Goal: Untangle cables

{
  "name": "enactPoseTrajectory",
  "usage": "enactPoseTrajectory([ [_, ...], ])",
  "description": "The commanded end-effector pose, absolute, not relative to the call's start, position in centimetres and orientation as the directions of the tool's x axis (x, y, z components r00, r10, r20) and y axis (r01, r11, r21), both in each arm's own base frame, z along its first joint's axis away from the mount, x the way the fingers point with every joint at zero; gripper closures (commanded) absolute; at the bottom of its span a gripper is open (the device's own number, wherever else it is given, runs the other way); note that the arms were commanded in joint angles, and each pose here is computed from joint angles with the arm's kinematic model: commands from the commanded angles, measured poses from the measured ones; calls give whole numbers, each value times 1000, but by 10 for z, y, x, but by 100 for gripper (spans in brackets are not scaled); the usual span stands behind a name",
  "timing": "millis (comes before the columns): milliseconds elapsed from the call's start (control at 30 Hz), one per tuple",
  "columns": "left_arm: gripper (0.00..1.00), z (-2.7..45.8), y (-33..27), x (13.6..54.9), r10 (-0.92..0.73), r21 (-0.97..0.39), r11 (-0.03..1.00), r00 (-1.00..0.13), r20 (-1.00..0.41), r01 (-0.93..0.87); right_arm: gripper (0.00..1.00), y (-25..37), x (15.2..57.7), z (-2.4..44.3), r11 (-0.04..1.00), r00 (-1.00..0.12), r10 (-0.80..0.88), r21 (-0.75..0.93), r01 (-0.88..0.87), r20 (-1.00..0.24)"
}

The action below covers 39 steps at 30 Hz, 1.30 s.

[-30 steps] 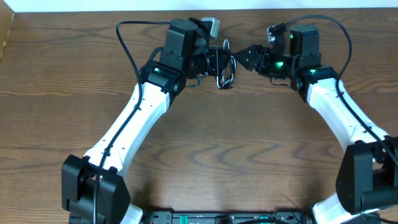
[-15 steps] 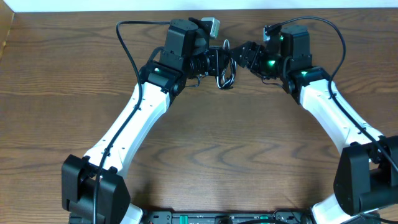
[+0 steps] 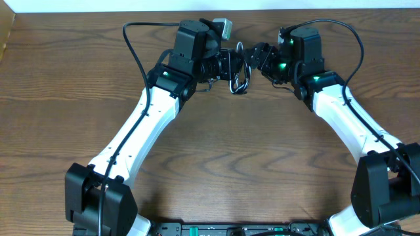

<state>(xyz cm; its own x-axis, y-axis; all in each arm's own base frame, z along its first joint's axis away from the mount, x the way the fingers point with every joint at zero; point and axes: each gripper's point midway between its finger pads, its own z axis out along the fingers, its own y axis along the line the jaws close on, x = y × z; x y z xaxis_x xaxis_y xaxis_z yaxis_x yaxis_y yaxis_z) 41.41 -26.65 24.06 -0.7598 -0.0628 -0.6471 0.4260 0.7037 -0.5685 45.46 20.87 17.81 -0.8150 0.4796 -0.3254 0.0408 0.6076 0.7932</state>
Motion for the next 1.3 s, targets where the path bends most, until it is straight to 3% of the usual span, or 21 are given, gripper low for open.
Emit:
enactPoseTrajectory([
  [0,93,247,-269,416,-78,-589,686,-761,-644,428,27,211,458,178,604,-808,496,795,58,-317],
  [633,93,250,-285,408,-78,-608,665,-769,-635,434,29,224,451,176,604,-822,480,795,55,-307],
  [1267,92,297,-263,445,-234,-623,629,-651,-722,465,27,184,422,119,796,-853,428,571,199,-299],
])
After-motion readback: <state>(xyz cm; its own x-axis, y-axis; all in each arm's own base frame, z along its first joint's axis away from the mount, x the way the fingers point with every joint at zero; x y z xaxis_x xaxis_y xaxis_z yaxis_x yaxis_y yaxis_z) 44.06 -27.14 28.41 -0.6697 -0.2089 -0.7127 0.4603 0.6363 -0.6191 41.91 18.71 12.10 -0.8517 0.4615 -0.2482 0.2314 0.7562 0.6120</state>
